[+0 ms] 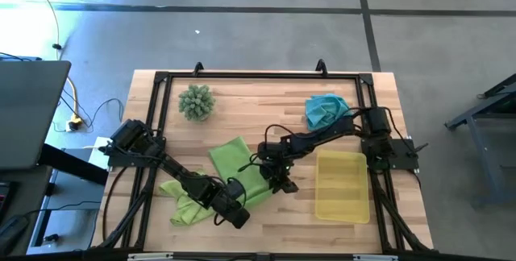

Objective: Roll microfiber towels into tight, uniform cylinder then place into a basket
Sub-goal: Roll the green cloth

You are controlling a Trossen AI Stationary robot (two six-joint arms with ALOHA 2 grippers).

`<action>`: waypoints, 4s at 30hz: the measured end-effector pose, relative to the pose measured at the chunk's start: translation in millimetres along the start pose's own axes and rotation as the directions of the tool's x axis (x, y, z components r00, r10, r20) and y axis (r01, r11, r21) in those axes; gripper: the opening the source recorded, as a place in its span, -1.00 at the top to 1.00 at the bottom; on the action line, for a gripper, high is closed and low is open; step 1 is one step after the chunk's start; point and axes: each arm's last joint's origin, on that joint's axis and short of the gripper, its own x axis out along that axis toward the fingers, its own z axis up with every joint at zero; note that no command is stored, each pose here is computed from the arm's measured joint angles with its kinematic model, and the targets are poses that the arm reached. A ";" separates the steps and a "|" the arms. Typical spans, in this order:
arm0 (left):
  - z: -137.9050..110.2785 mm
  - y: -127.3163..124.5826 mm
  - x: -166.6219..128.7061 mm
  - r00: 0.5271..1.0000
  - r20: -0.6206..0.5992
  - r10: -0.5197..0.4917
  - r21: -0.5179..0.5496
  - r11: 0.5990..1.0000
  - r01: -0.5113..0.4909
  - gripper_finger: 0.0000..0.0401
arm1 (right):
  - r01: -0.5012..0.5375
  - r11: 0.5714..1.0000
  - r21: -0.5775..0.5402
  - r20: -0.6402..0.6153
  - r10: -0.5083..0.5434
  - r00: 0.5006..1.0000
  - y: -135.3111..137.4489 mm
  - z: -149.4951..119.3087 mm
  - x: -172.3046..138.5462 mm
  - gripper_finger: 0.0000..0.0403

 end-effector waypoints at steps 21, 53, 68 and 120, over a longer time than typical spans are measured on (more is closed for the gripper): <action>7.4 2.4 1.3 0.999 -0.033 0.002 0.033 0.999 0.000 0.88 | 0.270 0.750 -0.604 0.101 -0.263 0.959 83.4 -2.0 22.7 0.56; 8.2 2.6 1.8 1.000 -0.003 0.005 0.025 1.000 -0.005 0.88 | 0.390 0.750 -0.534 0.122 -0.388 0.914 55.5 -3.5 23.6 0.22; 8.5 2.2 1.9 1.000 0.000 0.000 0.042 0.999 0.000 0.88 | 0.366 0.839 -0.403 0.115 -0.350 0.930 94.7 3.9 1.3 0.35; 9.0 0.1 2.0 1.000 0.007 -0.020 0.072 0.997 0.020 0.82 | 0.520 0.750 -0.408 0.192 -0.487 0.852 50.8 -20.3 52.4 0.21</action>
